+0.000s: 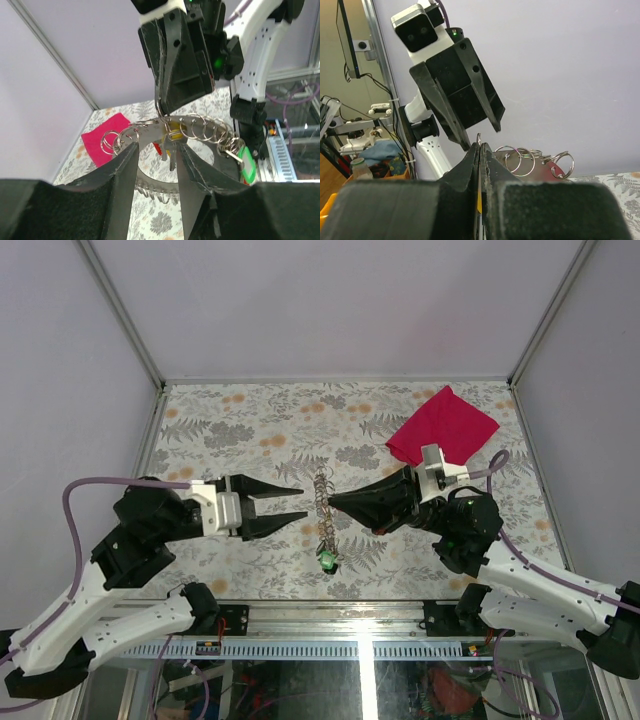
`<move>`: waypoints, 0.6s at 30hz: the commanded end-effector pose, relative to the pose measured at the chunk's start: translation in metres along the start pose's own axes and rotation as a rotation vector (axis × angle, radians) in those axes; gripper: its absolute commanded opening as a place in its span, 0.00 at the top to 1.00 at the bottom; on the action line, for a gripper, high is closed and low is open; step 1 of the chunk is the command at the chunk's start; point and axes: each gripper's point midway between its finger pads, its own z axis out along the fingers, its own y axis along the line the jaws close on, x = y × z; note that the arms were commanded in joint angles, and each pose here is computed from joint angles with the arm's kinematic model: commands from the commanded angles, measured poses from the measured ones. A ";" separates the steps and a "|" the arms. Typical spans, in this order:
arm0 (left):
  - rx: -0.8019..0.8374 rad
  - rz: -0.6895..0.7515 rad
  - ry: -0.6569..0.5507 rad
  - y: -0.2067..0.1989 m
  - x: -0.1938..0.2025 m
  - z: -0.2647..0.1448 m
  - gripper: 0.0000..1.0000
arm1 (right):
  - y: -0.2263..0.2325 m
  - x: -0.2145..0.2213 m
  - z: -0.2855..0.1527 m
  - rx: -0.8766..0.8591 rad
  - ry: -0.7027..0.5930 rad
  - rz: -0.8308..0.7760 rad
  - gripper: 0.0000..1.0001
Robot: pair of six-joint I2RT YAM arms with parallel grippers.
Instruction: Put the keys on the keyring
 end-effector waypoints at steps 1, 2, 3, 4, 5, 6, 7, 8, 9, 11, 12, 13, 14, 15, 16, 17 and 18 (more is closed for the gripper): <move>-0.100 -0.029 -0.163 0.015 -0.034 -0.003 0.62 | 0.024 -0.046 0.006 -0.092 -0.105 -0.124 1.00; -0.102 -0.040 -0.172 0.015 -0.035 -0.003 0.62 | 0.025 -0.046 0.007 -0.096 -0.102 -0.124 1.00; -0.106 -0.056 -0.178 0.016 -0.035 -0.001 0.62 | 0.025 -0.046 0.008 -0.099 -0.099 -0.125 1.00; -0.113 -0.071 -0.184 0.017 -0.034 0.000 0.62 | 0.025 -0.045 0.008 -0.099 -0.096 -0.125 1.00; -0.116 -0.087 -0.184 0.018 -0.033 0.002 0.62 | 0.025 -0.045 0.008 -0.101 -0.096 -0.127 1.00; -0.118 -0.098 -0.189 0.018 -0.033 0.002 0.62 | 0.025 -0.045 0.008 -0.101 -0.095 -0.128 1.00; -0.121 -0.111 -0.194 0.019 -0.032 0.004 0.62 | 0.025 -0.045 0.008 -0.102 -0.095 -0.129 1.00; -0.119 -0.122 -0.199 0.019 -0.032 0.005 0.62 | 0.025 -0.045 0.008 -0.101 -0.095 -0.131 1.00; -0.117 -0.131 -0.206 0.019 -0.032 0.006 0.62 | 0.025 -0.045 0.008 -0.101 -0.094 -0.132 1.00; -0.100 -0.151 -0.220 0.016 -0.033 0.008 0.62 | 0.025 -0.045 0.008 -0.101 -0.095 -0.135 1.00; -0.088 -0.159 -0.224 0.014 -0.033 0.009 0.62 | 0.025 -0.045 0.007 -0.099 -0.094 -0.136 1.00; -0.077 -0.168 -0.226 0.012 -0.032 0.010 0.62 | 0.025 -0.045 0.007 -0.100 -0.096 -0.137 1.00; -0.065 -0.176 -0.227 0.010 -0.031 0.012 0.62 | 0.025 -0.046 0.007 -0.098 -0.098 -0.138 1.00; -0.050 -0.182 -0.231 0.008 -0.031 0.013 0.62 | 0.025 -0.046 0.007 -0.098 -0.098 -0.137 1.00; -0.038 -0.189 -0.234 0.006 -0.031 0.014 0.63 | 0.025 -0.046 0.007 -0.097 -0.098 -0.140 1.00; -0.028 -0.194 -0.233 0.004 -0.030 0.015 0.64 | 0.024 -0.045 0.007 -0.095 -0.098 -0.140 1.00; -0.018 -0.196 -0.236 0.002 -0.030 0.015 0.64 | 0.025 -0.046 0.006 -0.097 -0.099 -0.141 1.00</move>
